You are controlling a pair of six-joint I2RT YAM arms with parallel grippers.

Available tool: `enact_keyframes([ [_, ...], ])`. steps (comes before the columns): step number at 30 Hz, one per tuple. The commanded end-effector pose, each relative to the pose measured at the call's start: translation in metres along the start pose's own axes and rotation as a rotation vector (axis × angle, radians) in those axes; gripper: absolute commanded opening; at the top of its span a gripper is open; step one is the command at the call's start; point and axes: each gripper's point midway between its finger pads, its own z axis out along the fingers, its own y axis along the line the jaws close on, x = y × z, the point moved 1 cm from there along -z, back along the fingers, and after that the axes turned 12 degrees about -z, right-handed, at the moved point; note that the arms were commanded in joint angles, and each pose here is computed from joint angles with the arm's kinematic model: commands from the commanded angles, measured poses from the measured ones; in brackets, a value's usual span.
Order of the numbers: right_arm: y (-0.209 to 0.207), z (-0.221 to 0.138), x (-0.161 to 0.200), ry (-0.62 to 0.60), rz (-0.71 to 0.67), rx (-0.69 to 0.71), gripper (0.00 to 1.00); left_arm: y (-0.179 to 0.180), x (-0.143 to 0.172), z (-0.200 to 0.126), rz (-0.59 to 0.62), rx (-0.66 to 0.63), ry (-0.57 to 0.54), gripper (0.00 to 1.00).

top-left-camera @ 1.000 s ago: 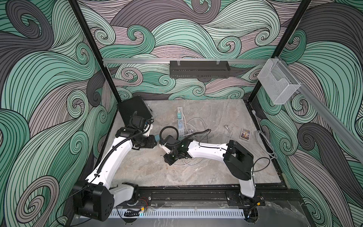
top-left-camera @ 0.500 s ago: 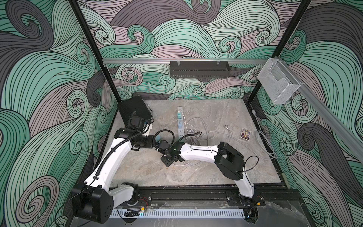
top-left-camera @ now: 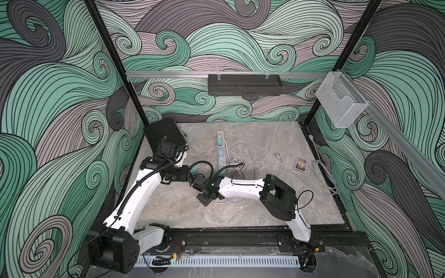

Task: Charge the bluetooth headset
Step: Pick up the charging cable from the center of the board, then place the charging cable at the center of the board.

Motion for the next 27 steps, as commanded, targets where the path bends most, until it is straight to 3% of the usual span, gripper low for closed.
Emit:
enact_keyframes([
  [1, -0.002, -0.017, 0.003, -0.004, -0.037, 0.023, 0.00, -0.003, -0.003, -0.007, 0.000, 0.015, -0.015, 0.29],
  [9, -0.017, -0.085, 0.037, -0.088, -0.025, -0.011, 0.00, -0.009, -0.009, -0.008, -0.001, 0.040, -0.026, 0.29],
  [16, -0.060, -0.128, 0.064, -0.162, 0.097, 0.033, 0.00, -0.017, -0.010, -0.004, -0.004, 0.097, -0.023, 0.29],
  [21, -0.086, -0.117, 0.074, -0.145, 0.202, 0.027, 0.00, -0.023, -0.010, 0.002, -0.004, 0.136, -0.013, 0.29],
  [27, -0.083, -0.089, 0.067, -0.166, 0.238, -0.072, 0.00, -0.023, -0.010, 0.005, -0.006, 0.137, -0.003, 0.29],
])
